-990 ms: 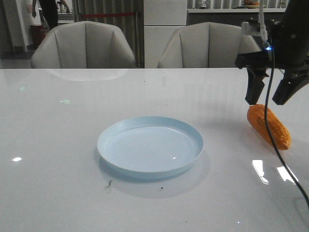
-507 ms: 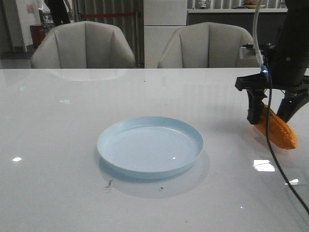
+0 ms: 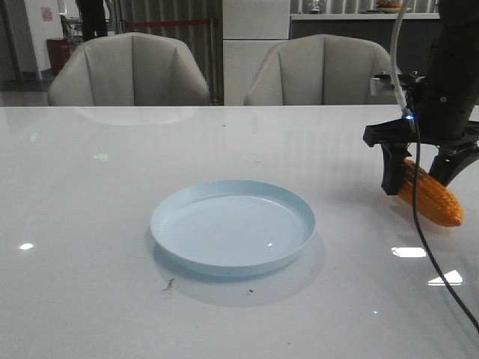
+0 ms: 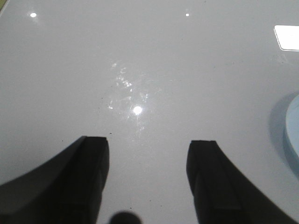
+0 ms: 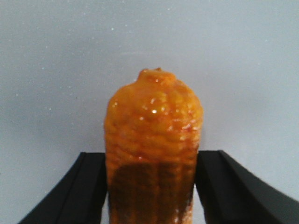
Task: Place corn on plate with both arms
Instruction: 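Lower the right gripper and close it around the corn cob, then lift the corn cob off the table with the right gripper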
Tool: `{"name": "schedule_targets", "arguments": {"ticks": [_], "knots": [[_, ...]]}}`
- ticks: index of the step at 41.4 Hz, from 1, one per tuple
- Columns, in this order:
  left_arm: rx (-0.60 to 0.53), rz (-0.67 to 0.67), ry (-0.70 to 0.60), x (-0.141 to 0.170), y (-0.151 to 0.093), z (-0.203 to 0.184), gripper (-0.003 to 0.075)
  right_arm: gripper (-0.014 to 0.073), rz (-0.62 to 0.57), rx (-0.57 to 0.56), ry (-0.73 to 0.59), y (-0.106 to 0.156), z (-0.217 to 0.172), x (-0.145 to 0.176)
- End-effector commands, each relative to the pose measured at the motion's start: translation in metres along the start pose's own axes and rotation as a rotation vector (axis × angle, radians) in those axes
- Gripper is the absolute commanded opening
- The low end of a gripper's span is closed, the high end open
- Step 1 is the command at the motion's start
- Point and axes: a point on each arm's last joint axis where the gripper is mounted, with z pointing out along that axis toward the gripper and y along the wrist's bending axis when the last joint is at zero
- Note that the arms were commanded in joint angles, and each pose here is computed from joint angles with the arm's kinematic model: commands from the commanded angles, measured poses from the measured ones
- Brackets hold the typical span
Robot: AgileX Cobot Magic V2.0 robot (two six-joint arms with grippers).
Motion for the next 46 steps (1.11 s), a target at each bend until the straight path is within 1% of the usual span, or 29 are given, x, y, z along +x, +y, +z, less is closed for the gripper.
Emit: {"name": "schedule_targets", "arguments": {"ticks": [1,4,10,12,18,24,30,36,40,41,46], "knots": [[0.009,-0.007,-0.092,-0.013,0.000,-0.006,0.0434,0.0486,0.001,0.005,-0.098,-0.001,-0.024,-0.011],[0.009,-0.006,-0.092,-0.013,0.000,-0.006,0.0434,0.0475,0.000,0.005,-0.083,-0.001,-0.022,-0.010],[0.009,-0.006,-0.092,-0.013,0.000,-0.006,0.0434,0.0347,-0.007,0.005,-0.080,-0.001,-0.022,-0.011],[0.009,-0.006,-0.092,-0.013,0.000,-0.006,0.0434,0.0322,-0.007,0.004,-0.081,-0.001,-0.024,-0.012],[0.009,-0.006,-0.092,-0.013,0.000,-0.006,0.0434,0.0321,-0.032,0.003,-0.093,0.000,-0.038,-0.021],[0.009,-0.006,-0.092,-0.013,0.000,-0.006,0.0434,0.0321,-0.097,-0.003,-0.132,0.009,-0.064,-0.038],[0.010,-0.006,-0.097,-0.014,0.000,-0.007,0.0434,0.0321,-0.164,-0.037,-0.199,0.032,-0.095,-0.054],[0.010,-0.006,-0.099,-0.014,0.000,-0.007,0.0434,0.0321,-0.210,-0.101,-0.255,0.065,-0.121,-0.062],[0.010,-0.006,-0.099,-0.014,0.000,-0.007,0.0434,0.0321,-0.252,-0.143,-0.263,0.090,-0.129,-0.060],[0.010,-0.006,-0.099,-0.014,0.000,-0.007,0.0434,0.0321,-0.270,-0.157,-0.262,0.101,-0.129,-0.058],[0.010,-0.006,-0.099,-0.014,0.000,-0.007,0.0434,0.0321,-0.336,-0.190,-0.240,0.133,-0.127,-0.049]]}}
